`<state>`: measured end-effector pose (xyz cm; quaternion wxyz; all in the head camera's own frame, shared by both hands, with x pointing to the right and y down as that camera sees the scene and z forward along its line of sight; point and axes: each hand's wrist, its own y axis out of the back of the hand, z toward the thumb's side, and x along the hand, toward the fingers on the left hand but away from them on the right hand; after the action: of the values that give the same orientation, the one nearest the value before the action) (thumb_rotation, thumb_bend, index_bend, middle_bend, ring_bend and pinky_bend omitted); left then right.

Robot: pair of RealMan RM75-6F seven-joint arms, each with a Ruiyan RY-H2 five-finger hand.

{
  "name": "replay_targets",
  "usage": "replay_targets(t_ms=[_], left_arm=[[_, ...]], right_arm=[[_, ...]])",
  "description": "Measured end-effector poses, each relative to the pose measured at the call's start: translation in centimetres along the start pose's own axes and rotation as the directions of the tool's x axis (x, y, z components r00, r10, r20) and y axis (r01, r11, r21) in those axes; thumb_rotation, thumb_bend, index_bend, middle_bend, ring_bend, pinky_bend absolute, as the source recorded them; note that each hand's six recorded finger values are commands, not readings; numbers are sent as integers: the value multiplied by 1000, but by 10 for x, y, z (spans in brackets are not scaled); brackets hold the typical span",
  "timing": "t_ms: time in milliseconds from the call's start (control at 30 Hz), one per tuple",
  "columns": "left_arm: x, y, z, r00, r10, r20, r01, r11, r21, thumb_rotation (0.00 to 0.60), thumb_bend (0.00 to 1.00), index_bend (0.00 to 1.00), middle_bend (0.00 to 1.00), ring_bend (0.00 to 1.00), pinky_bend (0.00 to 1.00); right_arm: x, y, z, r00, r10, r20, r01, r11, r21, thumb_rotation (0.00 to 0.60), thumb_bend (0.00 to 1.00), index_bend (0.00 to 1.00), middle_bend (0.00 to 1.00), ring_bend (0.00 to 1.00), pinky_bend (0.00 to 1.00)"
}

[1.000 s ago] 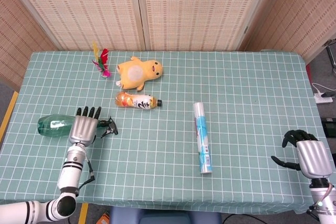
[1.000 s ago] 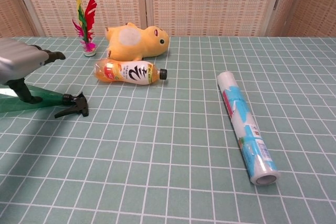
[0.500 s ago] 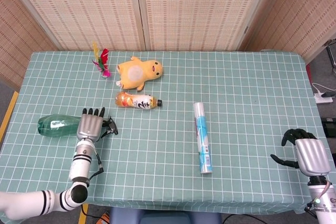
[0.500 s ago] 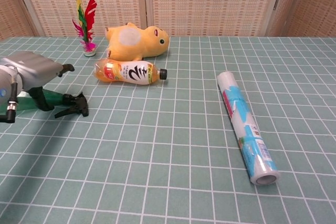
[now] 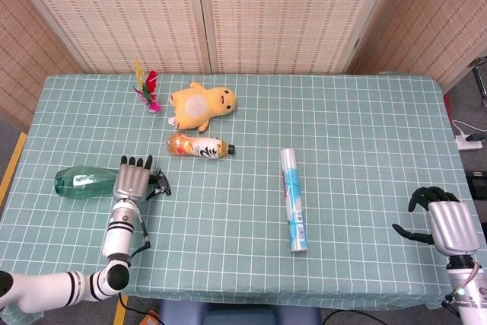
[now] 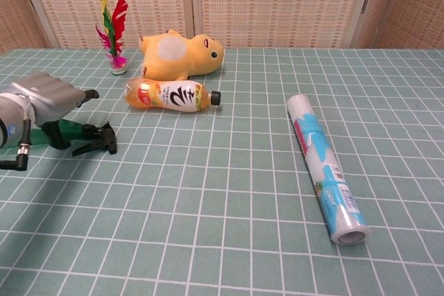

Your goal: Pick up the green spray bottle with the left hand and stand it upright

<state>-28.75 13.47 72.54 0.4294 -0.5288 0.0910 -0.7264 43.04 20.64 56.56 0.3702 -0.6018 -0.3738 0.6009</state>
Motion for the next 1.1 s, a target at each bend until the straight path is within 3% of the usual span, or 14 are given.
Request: replay_targets(t_ms=[333,900,1100], left_arm=[[3,1,-5,1000,2,-27,-1,999,34,600,260,83,208,180,178],[17,-19,-18,997,-39,-66,42,998,50,600,259,128,251,221,193],[20,-24,-21,995,-58,-80,61,997,37,600,272,199,315,282,246]], right_arm=[[1,0,0,1000,-4,-3,4,1000,-3,600,19,583,390,301,407],[-2,-1,3,1000,-2,-13,2,1000,2,600,19,584,392,304,412],[-3,-1,4,1000,-2,-11,2,1000,5,600,20,584,392,305,413]])
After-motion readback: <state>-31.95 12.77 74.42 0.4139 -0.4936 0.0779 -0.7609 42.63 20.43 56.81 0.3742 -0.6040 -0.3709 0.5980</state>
